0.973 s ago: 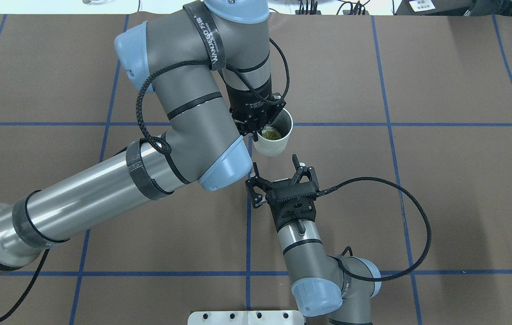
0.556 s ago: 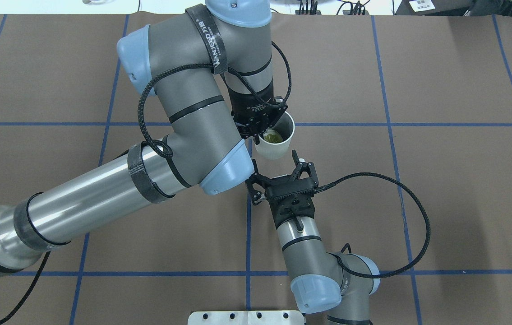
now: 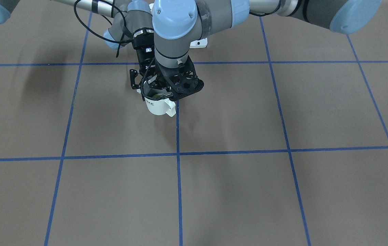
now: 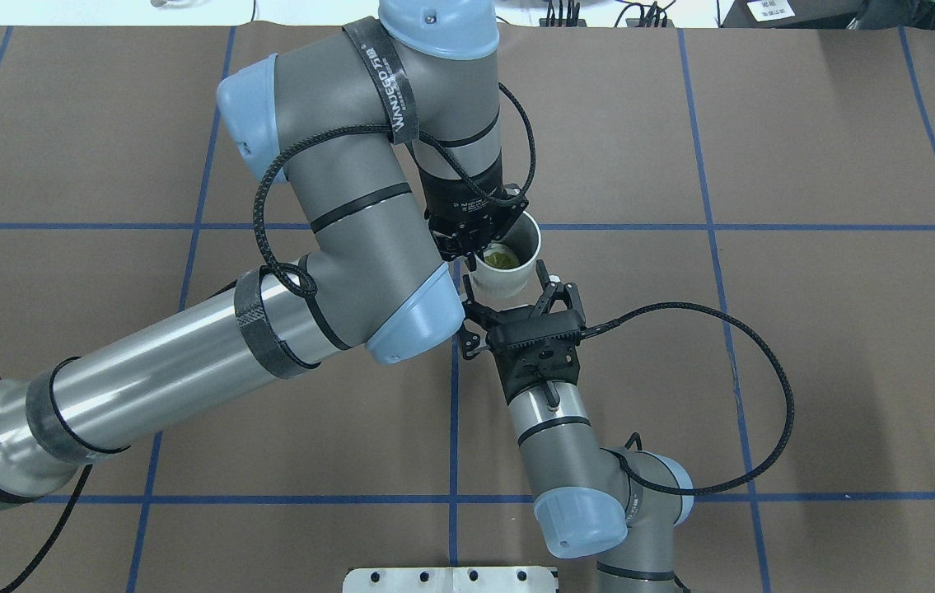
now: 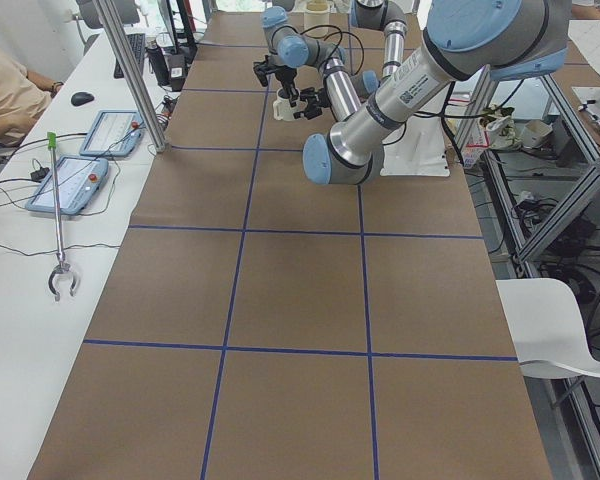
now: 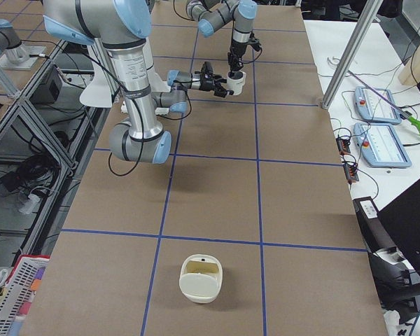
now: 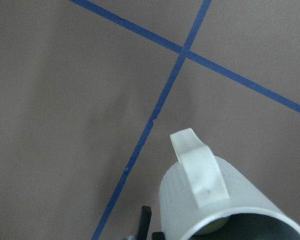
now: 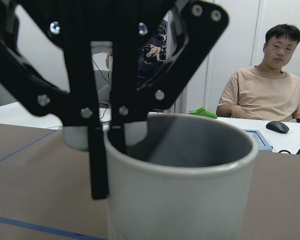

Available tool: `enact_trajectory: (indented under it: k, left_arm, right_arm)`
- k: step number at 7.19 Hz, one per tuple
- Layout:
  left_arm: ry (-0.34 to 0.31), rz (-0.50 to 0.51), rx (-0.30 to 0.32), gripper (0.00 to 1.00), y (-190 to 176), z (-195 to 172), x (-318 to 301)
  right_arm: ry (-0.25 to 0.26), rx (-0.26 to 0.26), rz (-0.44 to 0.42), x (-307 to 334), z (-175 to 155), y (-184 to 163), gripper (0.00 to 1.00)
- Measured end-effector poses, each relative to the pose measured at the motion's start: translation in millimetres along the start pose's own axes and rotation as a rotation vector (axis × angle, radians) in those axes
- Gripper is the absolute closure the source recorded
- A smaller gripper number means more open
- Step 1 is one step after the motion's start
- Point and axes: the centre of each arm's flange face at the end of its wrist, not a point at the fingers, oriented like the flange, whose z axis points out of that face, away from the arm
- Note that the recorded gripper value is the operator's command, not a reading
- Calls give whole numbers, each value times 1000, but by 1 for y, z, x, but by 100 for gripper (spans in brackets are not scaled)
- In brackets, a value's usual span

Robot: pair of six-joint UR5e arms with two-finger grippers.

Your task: Left arm hands cup to right arm to dump lemon

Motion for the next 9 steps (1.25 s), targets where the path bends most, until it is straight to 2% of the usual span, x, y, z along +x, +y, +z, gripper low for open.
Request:
enact_trajectory:
  k: [5,8,9]
  left_arm:
    - [11,12,-9,100,7,-4,2]
    - [13,16,-13,100,10,-4,3]
    - [12,16,-13,97,10,-4,3]
  right_arm:
    - [8,6,2,8,10,-2,2]
    - [8,1,-4,8,11,2,63]
    - [9,0,-8,8,11,3,73]
